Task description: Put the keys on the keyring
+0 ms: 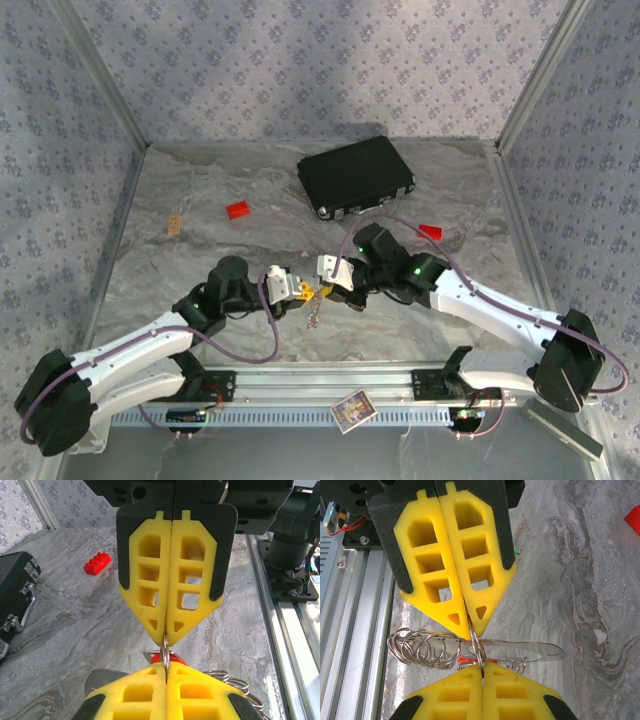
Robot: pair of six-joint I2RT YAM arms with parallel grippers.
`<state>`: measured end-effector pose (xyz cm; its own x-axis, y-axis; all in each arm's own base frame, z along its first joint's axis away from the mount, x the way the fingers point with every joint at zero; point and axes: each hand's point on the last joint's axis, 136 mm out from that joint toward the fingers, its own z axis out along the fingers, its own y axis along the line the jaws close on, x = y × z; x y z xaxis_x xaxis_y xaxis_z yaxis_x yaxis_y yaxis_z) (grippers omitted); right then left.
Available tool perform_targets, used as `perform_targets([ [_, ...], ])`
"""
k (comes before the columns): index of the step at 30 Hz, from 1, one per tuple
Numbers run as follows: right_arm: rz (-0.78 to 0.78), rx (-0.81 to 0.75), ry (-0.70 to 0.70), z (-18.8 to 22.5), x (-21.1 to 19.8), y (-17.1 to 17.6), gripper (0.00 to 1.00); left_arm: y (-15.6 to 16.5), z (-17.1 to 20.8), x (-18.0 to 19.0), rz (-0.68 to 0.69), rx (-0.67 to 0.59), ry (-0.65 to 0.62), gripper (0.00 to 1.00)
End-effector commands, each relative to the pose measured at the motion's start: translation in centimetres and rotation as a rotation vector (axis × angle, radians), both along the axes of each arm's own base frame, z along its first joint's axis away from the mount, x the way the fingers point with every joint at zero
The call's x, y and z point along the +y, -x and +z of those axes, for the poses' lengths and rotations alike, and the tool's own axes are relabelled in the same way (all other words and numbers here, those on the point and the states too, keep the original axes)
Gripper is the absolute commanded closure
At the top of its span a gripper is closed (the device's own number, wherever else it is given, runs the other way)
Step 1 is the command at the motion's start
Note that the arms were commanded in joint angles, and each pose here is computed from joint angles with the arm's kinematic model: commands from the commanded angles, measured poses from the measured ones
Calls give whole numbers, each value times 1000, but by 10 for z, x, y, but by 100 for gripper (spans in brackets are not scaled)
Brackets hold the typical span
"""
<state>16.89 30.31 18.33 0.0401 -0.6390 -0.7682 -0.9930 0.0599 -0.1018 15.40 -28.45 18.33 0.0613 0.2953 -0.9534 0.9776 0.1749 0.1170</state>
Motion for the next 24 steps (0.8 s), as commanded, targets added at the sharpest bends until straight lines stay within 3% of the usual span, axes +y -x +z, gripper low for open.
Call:
perform_targets([
  [1, -49, 15, 45, -12, -6, -9, 100, 7, 15, -3, -47, -45, 64, 100],
  [11, -43, 96, 33, -25, 6, -1, 100, 5, 16, -2, -29, -62, 84, 100],
  [15, -56, 62, -21, -11, 4, -2, 81, 4, 14, -1, -23, -65, 79, 100],
  [17, -55, 66, -55, -5, 3, 0, 77, 4, 14, -2, -21, -61, 78, 100],
  [24, -67, 81, -130, -1, 6, 3, 74, 5, 16, -3, -24, -55, 102, 100],
])
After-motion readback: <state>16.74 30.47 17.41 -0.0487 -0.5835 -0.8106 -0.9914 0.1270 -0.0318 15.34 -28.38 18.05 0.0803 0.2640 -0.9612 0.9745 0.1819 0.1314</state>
